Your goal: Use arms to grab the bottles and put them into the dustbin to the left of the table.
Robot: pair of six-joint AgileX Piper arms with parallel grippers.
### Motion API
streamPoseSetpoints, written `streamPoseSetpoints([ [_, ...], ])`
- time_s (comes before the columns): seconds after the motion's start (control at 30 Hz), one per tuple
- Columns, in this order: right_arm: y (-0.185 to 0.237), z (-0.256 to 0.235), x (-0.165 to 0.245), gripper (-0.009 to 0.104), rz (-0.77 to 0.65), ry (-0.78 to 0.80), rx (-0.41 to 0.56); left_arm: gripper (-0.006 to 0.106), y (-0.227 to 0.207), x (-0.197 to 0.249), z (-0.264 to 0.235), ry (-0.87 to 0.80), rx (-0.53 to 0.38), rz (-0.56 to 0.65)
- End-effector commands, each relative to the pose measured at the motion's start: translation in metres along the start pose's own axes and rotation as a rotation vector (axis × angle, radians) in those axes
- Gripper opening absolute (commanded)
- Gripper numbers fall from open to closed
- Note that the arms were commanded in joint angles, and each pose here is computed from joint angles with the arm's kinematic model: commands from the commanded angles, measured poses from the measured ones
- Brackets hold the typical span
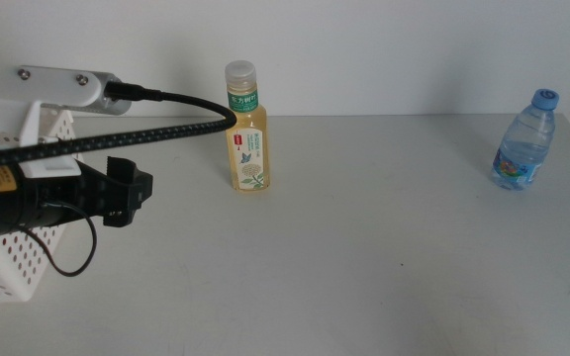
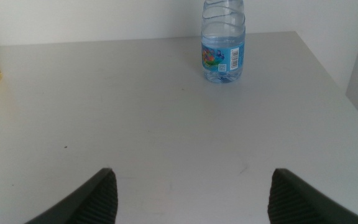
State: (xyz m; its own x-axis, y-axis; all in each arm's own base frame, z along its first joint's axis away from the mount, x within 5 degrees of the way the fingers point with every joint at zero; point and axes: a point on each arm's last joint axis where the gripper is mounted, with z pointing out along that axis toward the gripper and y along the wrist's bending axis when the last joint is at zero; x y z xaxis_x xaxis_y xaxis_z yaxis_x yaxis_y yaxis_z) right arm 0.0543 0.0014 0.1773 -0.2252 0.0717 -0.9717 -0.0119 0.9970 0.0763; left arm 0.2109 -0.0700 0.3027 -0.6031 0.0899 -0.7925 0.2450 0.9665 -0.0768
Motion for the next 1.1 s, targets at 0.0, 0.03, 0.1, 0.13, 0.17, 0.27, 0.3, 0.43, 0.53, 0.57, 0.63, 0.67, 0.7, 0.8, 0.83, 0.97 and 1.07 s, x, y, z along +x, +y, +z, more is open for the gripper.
streamPoseSetpoints([
  [0.0,0.000,-0.003,-0.011,0.062,-0.021,-0.103,0.000,0.091,-0.003,-0.012,-0.007,-0.155,0.029,-0.017],
  [0.03,0.000,-0.003,-0.011,0.062,-0.021,-0.103,0.000,0.091,-0.002,-0.008,-0.006,-0.191,0.035,-0.017],
  [0.1,0.000,-0.003,-0.011,0.062,-0.021,-0.103,0.000,0.091,-0.002,0.002,-0.001,-0.256,0.047,-0.017],
  [0.13,0.000,-0.003,-0.011,0.062,-0.021,-0.103,0.000,0.091,-0.002,0.006,0.001,-0.291,0.053,-0.017],
  [0.17,0.000,-0.003,-0.011,0.062,-0.021,-0.103,0.000,0.091,-0.001,0.012,0.004,-0.314,0.058,-0.018],
  [0.27,0.000,-0.003,-0.011,0.062,-0.021,-0.103,0.000,0.091,0.000,0.028,0.011,-0.368,0.069,-0.029],
  [0.3,0.000,-0.003,-0.011,0.062,-0.021,-0.103,0.000,0.091,0.001,0.033,0.013,-0.383,0.071,-0.029],
  [0.43,0.000,-0.003,-0.011,0.062,-0.021,-0.103,0.000,0.091,0.003,0.048,0.015,-0.434,0.077,-0.034],
  [0.53,0.000,-0.003,-0.011,0.062,-0.021,-0.103,0.000,0.091,0.003,0.054,0.016,-0.448,0.080,-0.035],
  [0.57,0.000,-0.003,-0.011,0.062,-0.021,-0.103,0.000,0.091,0.004,0.056,0.016,-0.444,0.079,-0.036],
  [0.63,0.000,-0.003,-0.011,0.062,-0.021,-0.103,0.000,0.091,0.004,0.057,0.017,-0.440,0.079,-0.036],
  [0.67,0.000,-0.003,-0.011,0.062,-0.021,-0.103,0.000,0.091,0.004,0.057,0.017,-0.440,0.079,-0.036],
  [0.7,0.000,-0.003,-0.011,0.062,-0.021,-0.103,0.000,0.091,0.004,0.057,0.016,-0.450,0.080,-0.035],
  [0.8,0.000,-0.003,-0.011,0.062,-0.021,-0.103,0.000,0.091,0.004,0.057,0.019,-0.449,0.081,-0.037],
  [0.83,0.000,-0.003,-0.011,0.062,-0.021,-0.103,0.000,0.091,0.004,0.057,0.021,-0.441,0.080,-0.046],
  [0.97,0.000,-0.003,-0.011,0.062,-0.021,-0.103,0.000,0.091,0.003,0.060,0.033,-0.415,0.094,-0.107],
  [1.07,0.000,-0.003,-0.011,0.062,-0.021,-0.103,0.000,0.091,-0.003,0.059,0.043,-0.425,0.132,-0.112],
])
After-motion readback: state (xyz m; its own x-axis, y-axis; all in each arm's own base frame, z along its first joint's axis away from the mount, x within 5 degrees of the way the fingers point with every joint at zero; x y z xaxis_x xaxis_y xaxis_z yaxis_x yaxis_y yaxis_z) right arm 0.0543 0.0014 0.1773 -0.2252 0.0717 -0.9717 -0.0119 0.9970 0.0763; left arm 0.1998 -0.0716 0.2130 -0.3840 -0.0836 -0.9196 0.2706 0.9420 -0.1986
